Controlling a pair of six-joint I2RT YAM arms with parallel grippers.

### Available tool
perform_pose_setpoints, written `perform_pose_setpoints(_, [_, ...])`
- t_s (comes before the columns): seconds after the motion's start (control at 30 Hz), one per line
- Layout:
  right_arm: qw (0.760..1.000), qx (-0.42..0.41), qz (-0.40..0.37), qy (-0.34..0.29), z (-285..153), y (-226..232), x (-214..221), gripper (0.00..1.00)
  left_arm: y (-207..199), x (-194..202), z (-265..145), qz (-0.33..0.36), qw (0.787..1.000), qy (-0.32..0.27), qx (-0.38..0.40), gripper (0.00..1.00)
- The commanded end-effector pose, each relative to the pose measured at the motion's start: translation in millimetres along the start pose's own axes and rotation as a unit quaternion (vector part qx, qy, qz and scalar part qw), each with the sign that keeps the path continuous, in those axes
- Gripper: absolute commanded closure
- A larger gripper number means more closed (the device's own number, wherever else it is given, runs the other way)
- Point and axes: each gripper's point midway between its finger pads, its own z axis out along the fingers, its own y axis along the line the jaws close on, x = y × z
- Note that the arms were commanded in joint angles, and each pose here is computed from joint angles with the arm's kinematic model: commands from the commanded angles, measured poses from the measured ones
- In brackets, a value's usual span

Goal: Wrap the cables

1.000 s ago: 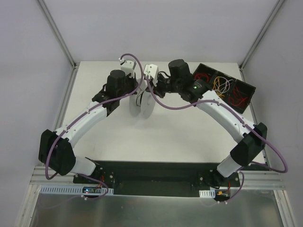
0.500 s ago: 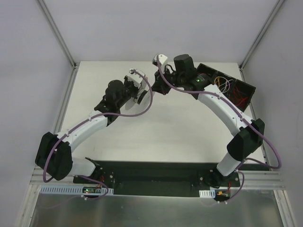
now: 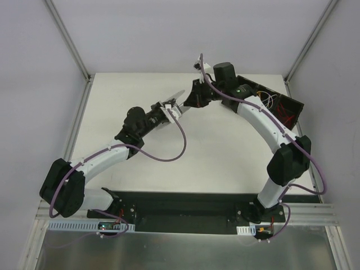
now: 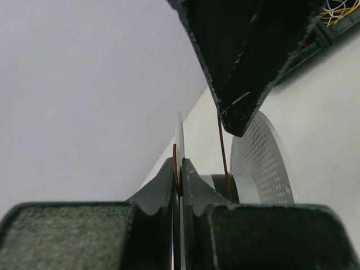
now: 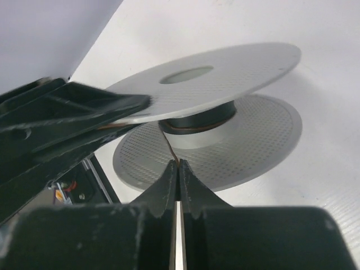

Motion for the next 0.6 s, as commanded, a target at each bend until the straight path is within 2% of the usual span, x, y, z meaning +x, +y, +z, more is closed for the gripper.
perform_pose_setpoints(0.0, [0.997,-0.002,0.055,-0.055,-1.9,-13.0,-28.3,1.00,9.8,-30.1,4.1,0.115,0.990,-0.076,-0.004,1.00])
perform_pose_setpoints(0.17, [0.989,-0.006,0.097,-0.109,18.7,-39.8,-49.9,1.00,-5.3,-22.1,20.0,0.211,0.971,-0.115,0.016,1.00])
perform_pose_setpoints(0.3, [0.984,0.004,0.109,-0.141,40.9,-68.8,-56.8,1.00,-15.1,-3.5,36.3,0.261,0.954,-0.140,0.037,1.00])
perform_pose_setpoints(0.47, [0.976,0.036,0.146,-0.160,59.9,-118.3,-45.8,1.00,-13.9,20.7,61.0,0.281,0.947,-0.148,0.048,1.00])
perform_pose_setpoints(0.57, [0.967,0.037,0.157,-0.197,67.5,-137.8,-52.5,1.00,-12.2,27.5,70.6,0.276,0.948,-0.153,0.047,1.00])
